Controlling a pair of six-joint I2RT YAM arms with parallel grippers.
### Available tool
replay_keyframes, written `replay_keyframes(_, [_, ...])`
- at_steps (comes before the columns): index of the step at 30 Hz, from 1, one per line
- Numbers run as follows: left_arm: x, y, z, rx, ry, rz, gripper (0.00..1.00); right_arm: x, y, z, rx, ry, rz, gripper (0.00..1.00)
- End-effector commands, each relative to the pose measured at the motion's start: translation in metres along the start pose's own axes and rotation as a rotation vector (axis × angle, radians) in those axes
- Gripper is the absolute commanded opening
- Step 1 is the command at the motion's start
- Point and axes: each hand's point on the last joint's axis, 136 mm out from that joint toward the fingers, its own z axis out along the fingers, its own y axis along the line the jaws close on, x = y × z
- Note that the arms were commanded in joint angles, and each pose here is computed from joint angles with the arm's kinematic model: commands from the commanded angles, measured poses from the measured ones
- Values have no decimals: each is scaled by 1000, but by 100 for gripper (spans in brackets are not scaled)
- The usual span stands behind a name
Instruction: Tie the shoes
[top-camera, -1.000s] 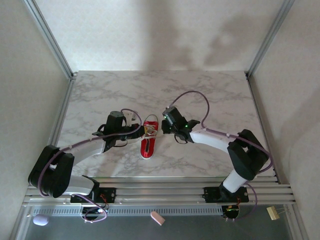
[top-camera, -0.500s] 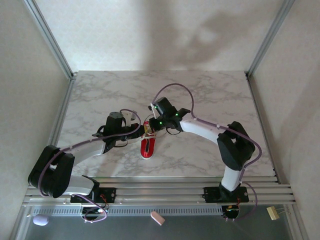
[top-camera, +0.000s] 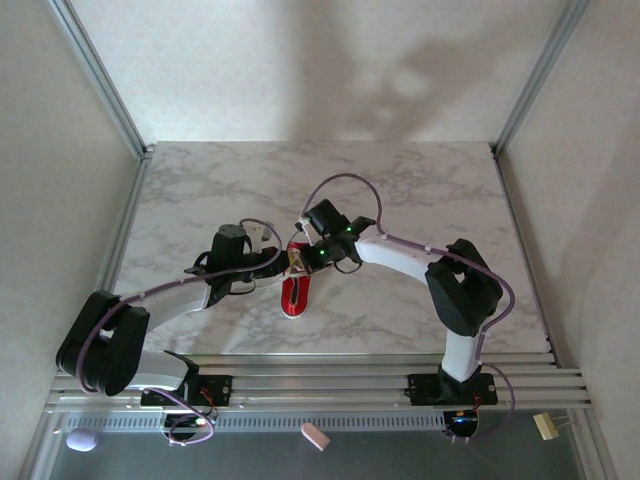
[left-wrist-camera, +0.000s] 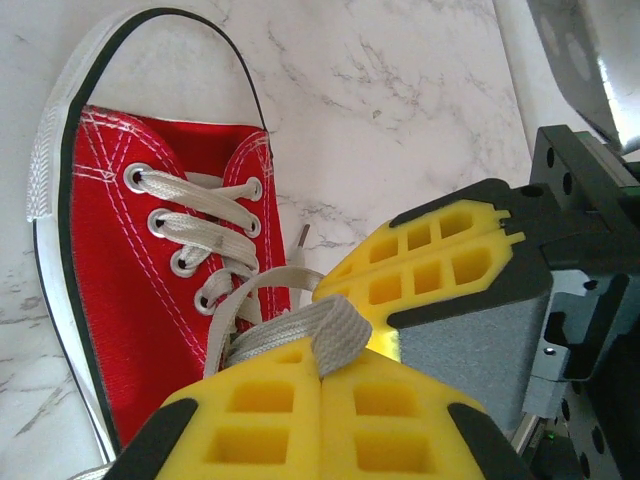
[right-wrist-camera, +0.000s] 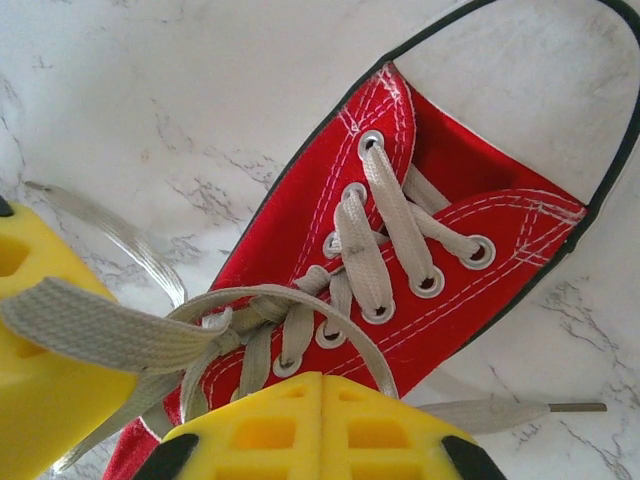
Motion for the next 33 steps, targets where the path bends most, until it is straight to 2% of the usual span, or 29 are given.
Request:
replay_keyframes(1, [-2,-2,-4,9,-24,3,0,-7,1,2,12,-7,-24,0])
replay_keyframes(11, [-2,-1,-5,5,-28,0,0,1,2,7,-3,41,-37,0])
replay_keyframes(26, [-2,1,-5,-3,-32,3,0,15,21,4,-126,74,-75,0])
replay_keyframes(33, [-13,5,-10,-30,-97,-12,0,20,17,9,-116,77,-71,0])
